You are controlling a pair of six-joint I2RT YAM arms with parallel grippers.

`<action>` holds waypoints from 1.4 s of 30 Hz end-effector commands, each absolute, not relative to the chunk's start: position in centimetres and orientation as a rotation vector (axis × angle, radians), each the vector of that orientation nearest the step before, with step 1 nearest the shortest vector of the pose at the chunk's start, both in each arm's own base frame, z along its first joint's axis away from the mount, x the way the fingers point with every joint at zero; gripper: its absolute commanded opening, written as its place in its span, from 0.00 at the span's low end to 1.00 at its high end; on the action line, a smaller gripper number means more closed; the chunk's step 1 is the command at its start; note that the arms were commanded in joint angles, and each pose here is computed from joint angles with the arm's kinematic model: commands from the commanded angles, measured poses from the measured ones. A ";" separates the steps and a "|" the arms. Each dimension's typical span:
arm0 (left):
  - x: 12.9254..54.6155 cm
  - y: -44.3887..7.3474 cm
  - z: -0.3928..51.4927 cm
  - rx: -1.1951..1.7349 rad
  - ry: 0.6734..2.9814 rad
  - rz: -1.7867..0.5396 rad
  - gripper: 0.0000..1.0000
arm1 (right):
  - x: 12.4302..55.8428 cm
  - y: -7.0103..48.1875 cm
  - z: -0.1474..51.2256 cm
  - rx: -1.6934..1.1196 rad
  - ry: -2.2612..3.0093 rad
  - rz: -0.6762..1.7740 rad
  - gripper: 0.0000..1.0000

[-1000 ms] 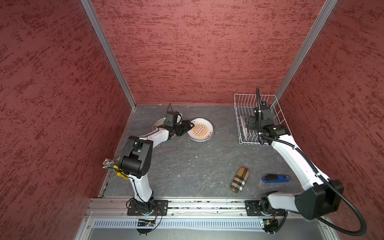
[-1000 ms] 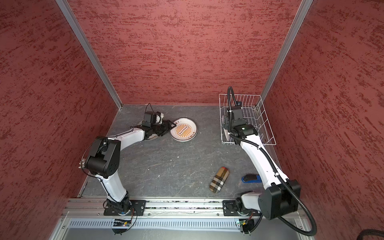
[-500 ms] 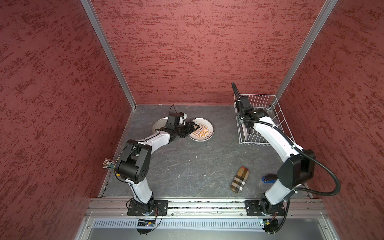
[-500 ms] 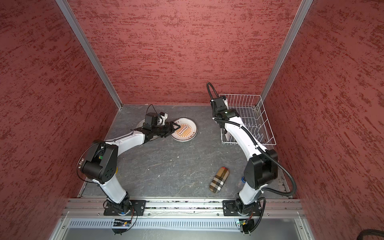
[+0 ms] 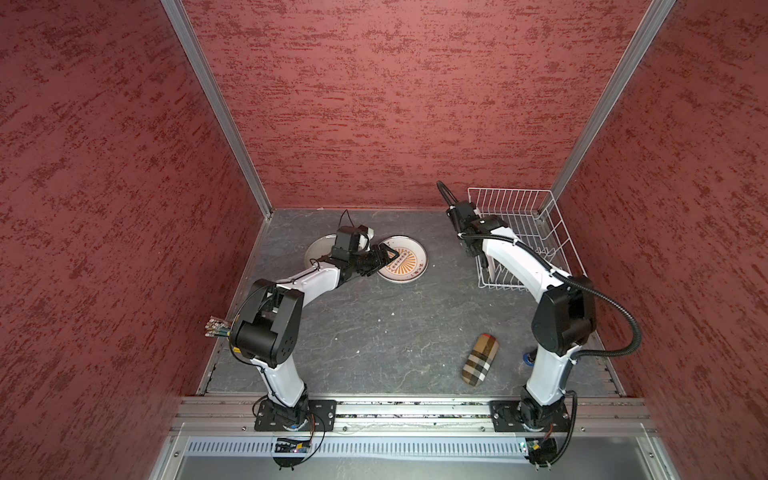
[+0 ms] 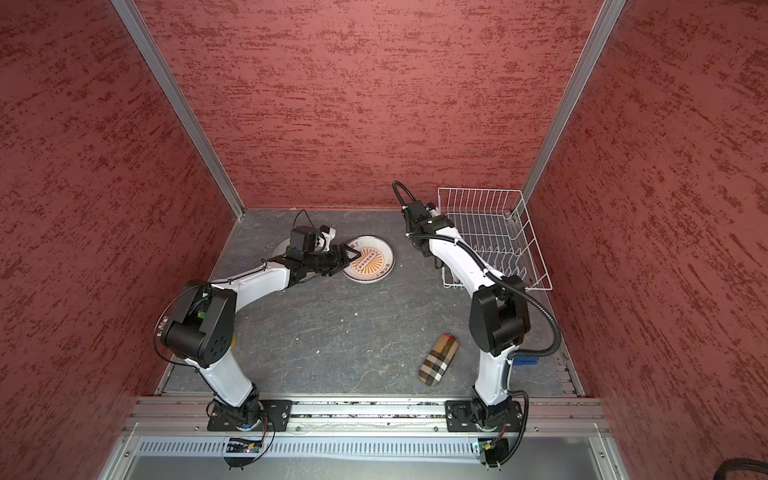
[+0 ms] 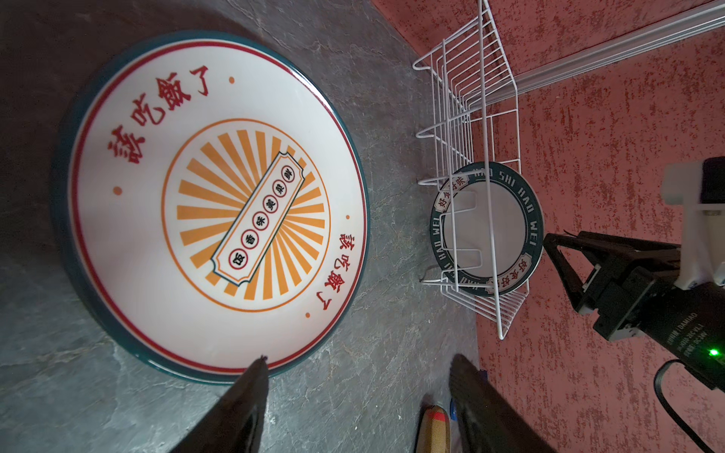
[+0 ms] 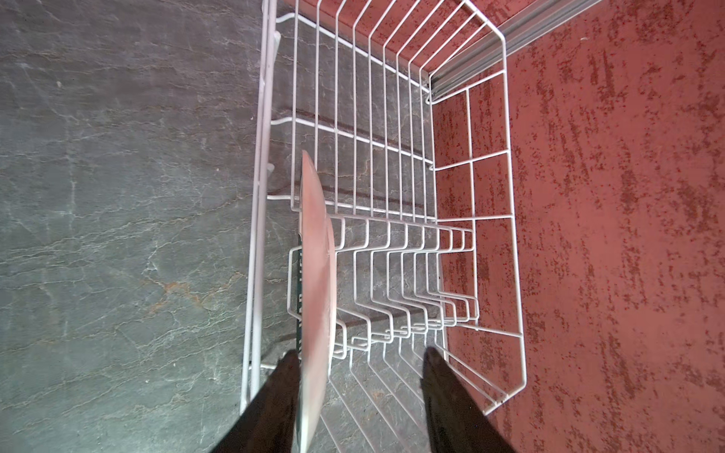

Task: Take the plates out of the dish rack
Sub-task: 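Close the right gripper on the rim of the green-rimmed plate in the rack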

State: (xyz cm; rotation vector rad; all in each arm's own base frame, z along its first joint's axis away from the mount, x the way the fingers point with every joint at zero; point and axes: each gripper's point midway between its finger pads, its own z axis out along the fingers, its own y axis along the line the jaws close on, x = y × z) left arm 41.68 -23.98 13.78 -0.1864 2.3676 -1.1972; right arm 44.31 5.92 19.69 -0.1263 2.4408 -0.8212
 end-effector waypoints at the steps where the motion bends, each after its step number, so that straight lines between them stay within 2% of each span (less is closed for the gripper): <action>1: 41.5 -24.0 14.5 -0.157 2.342 -1.197 0.73 | 44.6 5.6 19.8 -0.144 2.425 -0.907 0.45; 7: 41.5 -24.0 14.4 -0.158 2.341 -1.199 0.73 | 45.0 5.9 18.8 -0.154 2.431 -0.907 0.40; 11: 41.5 -24.0 14.3 -0.158 2.342 -1.201 0.74 | 45.2 5.8 18.4 -0.154 2.425 -0.923 0.31; 27: 41.6 -23.9 14.2 -0.162 2.343 -1.208 0.74 | 45.2 5.7 17.2 -0.168 2.438 -0.961 0.19; 33: 41.7 -23.9 14.2 -0.166 2.342 -1.209 0.74 | 45.1 5.6 17.2 -0.167 2.434 -0.969 0.19; 40: 41.6 -23.8 14.4 -0.162 2.341 -1.207 0.75 | 45.1 5.6 17.1 -0.171 2.426 -0.986 0.12; 42: 41.7 -23.8 14.5 -0.161 2.334 -1.206 0.75 | 45.2 5.5 17.1 -0.171 2.421 -1.002 0.08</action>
